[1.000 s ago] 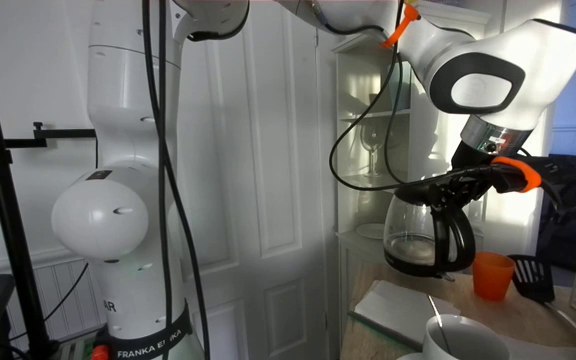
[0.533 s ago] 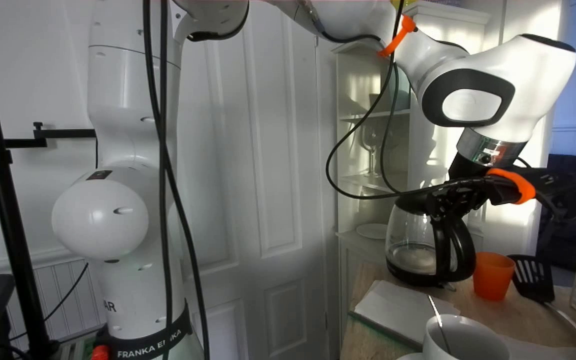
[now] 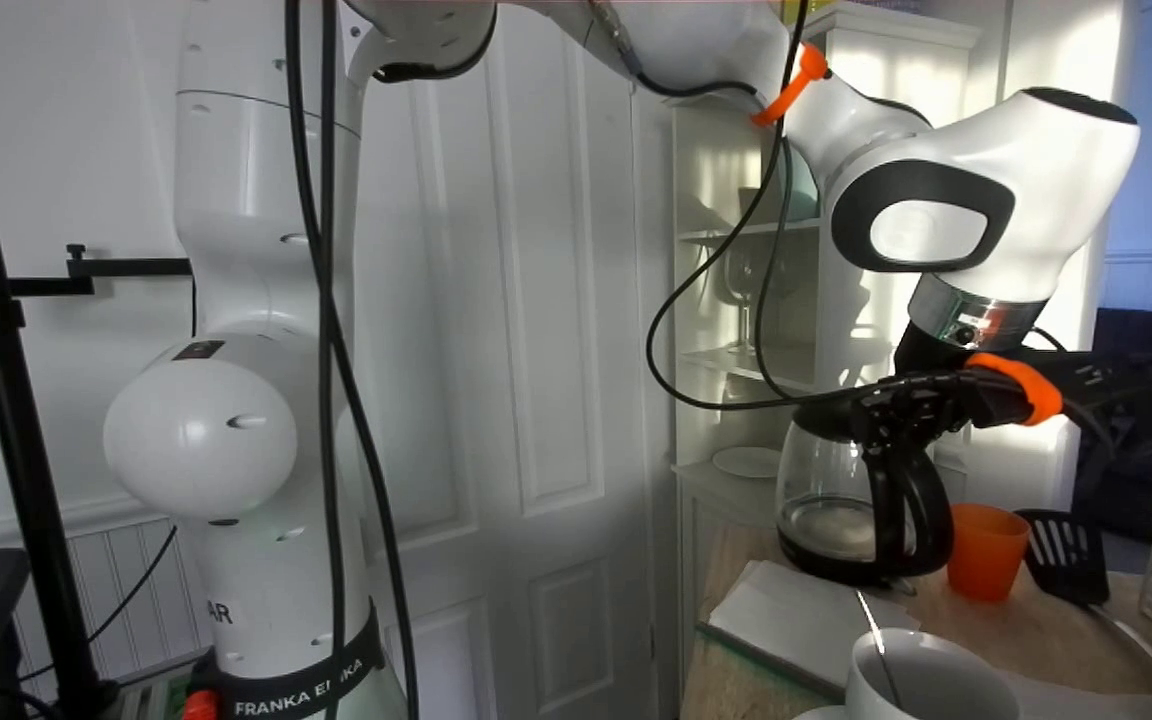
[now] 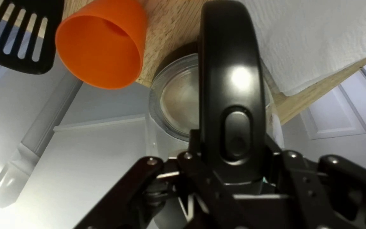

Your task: Pick up the electric kettle and move it to the bottom left corner of the kitchen counter

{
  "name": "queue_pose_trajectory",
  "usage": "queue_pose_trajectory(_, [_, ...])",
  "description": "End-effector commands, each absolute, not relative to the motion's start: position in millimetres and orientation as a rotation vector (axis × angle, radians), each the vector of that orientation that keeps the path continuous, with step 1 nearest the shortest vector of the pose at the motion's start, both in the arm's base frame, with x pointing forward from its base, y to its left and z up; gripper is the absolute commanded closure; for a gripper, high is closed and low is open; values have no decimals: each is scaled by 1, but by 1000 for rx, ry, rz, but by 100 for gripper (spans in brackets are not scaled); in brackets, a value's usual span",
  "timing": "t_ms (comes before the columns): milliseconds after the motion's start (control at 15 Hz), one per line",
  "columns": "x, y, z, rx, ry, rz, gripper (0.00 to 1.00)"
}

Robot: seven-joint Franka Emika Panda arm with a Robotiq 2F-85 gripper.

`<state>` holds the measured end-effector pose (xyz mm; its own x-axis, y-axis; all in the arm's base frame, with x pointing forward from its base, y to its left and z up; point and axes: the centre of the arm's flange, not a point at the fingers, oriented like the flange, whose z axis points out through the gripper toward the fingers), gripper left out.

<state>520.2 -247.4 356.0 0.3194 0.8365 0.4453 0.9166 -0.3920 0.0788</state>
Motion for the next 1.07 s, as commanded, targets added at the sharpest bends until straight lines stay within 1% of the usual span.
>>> queue_pose_trajectory(0, [511,-239,373,-2401,-1600,-730,81])
queue_pose_trajectory(1000, [493,-252,376,-2382,-1687,-532,81])
